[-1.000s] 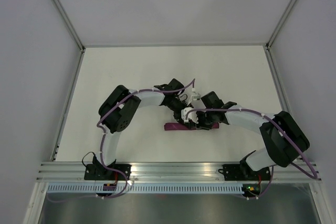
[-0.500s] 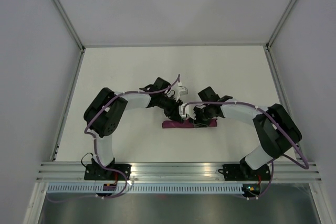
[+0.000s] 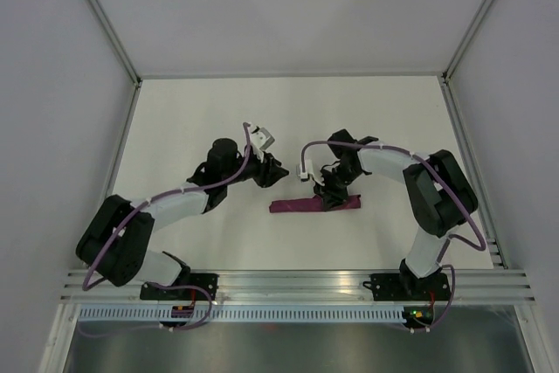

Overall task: Fold the napkin, place the utensils inside, and roll it up
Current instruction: Roll the napkin at the center of the board.

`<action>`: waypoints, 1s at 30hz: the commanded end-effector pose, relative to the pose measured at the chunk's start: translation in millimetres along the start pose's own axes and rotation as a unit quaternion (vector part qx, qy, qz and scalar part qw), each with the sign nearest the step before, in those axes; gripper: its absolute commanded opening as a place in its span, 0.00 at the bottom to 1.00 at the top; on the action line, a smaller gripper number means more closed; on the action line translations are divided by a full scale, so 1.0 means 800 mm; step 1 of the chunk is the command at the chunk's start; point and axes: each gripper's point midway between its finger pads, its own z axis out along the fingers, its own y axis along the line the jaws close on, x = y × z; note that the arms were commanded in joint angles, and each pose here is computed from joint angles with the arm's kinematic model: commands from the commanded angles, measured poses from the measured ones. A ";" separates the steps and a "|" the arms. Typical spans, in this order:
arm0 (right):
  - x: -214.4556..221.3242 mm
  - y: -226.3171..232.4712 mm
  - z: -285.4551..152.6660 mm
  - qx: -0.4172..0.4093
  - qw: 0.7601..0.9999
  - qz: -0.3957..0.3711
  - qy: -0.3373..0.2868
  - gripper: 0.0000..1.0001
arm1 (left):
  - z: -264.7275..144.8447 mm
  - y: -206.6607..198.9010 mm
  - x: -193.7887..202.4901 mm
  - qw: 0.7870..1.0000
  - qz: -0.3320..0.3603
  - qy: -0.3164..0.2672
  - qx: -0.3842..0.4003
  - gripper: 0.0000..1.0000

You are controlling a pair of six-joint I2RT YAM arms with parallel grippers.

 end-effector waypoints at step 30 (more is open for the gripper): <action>0.081 -0.002 0.019 -0.149 0.969 0.169 0.105 0.10 | 0.069 -0.150 0.082 0.951 0.285 0.097 0.069 0.51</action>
